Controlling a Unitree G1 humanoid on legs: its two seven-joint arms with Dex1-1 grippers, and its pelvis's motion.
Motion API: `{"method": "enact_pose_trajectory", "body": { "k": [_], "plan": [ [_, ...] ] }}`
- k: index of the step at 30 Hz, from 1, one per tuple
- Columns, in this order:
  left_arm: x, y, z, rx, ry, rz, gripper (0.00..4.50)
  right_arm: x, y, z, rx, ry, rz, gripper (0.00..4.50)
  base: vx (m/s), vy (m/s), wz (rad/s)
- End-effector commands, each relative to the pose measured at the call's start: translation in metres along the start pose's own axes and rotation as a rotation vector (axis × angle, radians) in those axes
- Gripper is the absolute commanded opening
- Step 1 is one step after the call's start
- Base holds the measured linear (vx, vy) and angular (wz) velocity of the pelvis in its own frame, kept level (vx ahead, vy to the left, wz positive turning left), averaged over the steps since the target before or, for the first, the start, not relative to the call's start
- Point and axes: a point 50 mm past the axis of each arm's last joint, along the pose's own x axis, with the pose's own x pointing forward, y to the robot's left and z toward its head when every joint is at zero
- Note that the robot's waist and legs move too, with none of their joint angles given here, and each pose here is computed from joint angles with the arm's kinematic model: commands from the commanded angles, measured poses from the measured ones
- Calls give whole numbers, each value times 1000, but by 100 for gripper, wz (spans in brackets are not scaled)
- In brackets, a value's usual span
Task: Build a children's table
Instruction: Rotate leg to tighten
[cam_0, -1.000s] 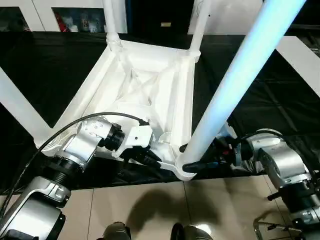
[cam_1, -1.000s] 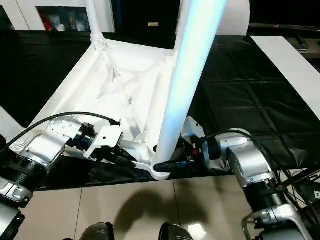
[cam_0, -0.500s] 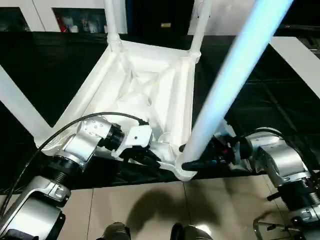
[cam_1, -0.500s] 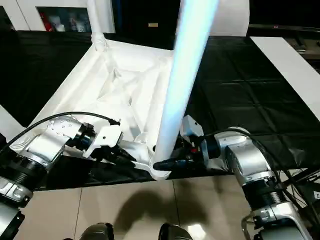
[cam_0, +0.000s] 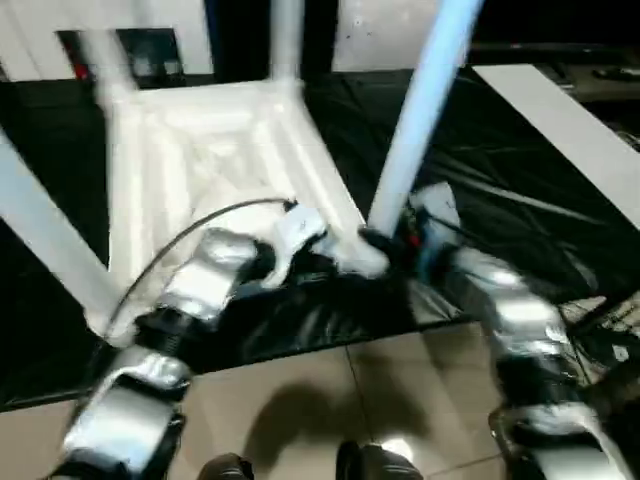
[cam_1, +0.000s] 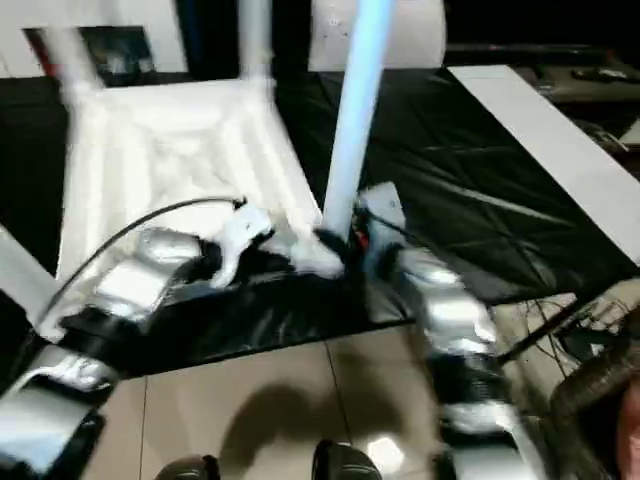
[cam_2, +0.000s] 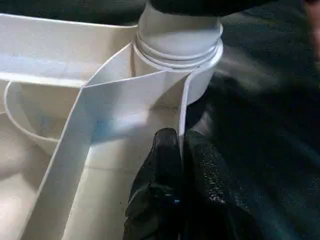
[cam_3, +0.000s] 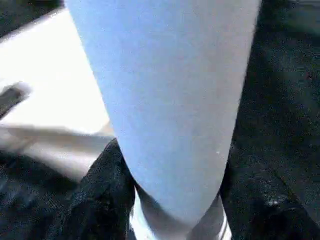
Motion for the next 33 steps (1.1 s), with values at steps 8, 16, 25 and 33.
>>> {"method": "enact_pose_trajectory", "body": {
  "k": [8,16,25,33],
  "plan": [
    [13,-9,21,29,-62,58,0,24,59,-11,80,29,142,270,0,0,0],
    [0,-9,2,93,-1,-20,0,7,37,-5,0,-56,146,344,0,0,0],
    [-18,-7,-17,208,40,-195,0,-26,14,-11,-169,3,366,420,0,0,0],
    [-33,-10,-29,316,88,-408,0,-43,-3,-10,-268,77,541,447,0,0,0]
  ]
}}
